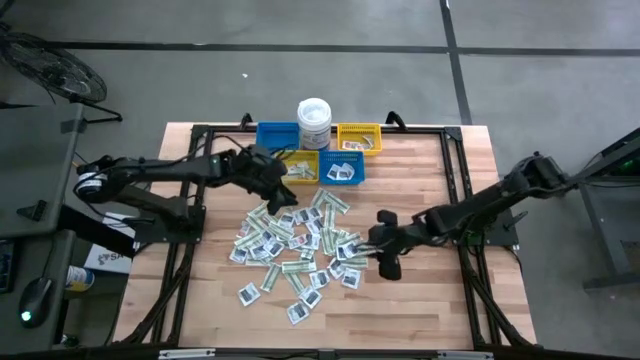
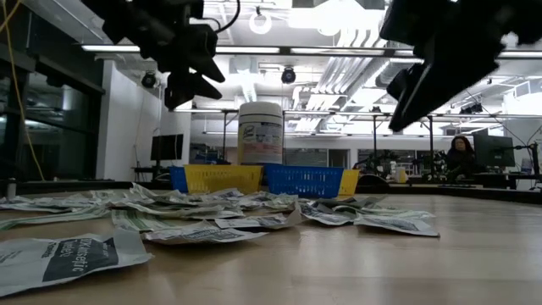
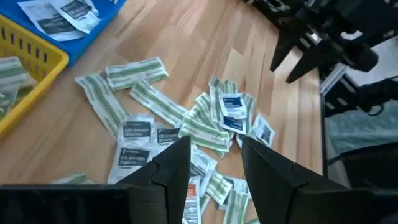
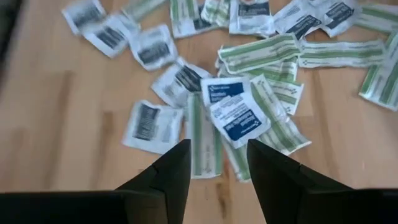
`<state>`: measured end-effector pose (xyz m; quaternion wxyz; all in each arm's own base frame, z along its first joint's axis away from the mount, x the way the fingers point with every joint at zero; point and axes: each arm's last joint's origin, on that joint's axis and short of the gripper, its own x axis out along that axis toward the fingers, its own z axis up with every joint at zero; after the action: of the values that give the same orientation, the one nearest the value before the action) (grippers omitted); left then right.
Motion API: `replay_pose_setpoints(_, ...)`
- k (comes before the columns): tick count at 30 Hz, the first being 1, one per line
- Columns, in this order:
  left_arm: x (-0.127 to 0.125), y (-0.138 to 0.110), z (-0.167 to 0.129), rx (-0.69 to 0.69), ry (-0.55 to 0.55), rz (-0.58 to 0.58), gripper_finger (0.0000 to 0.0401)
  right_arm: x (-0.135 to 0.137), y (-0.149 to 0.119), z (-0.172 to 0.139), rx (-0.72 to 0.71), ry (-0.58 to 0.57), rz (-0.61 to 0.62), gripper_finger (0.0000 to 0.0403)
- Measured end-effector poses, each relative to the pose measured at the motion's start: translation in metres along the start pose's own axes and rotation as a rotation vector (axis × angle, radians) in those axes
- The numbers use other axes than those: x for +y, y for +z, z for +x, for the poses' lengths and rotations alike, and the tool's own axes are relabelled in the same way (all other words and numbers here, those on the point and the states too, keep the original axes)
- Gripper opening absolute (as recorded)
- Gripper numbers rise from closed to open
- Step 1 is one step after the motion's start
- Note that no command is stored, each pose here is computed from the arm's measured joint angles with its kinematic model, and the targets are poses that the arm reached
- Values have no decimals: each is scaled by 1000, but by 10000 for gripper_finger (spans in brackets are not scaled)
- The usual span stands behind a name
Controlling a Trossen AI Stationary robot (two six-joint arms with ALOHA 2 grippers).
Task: Pick & Place First Aid Supplies
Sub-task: Put the blue alcohol pad into the left blue bin
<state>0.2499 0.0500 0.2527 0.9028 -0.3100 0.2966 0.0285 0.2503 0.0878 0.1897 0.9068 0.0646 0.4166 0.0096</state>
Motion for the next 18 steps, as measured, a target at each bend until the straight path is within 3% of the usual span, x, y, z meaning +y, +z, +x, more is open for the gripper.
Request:
replay_pose_setpoints(8, -19, -12, 7, 9, 16, -16, 144, 3, -13, 34, 53, -128, -208, 151)
replay_pose_setpoints(18, -28, -17, 9, -9, 54, -60, 144, 3, -22, 54, 118, -134, -435, 151)
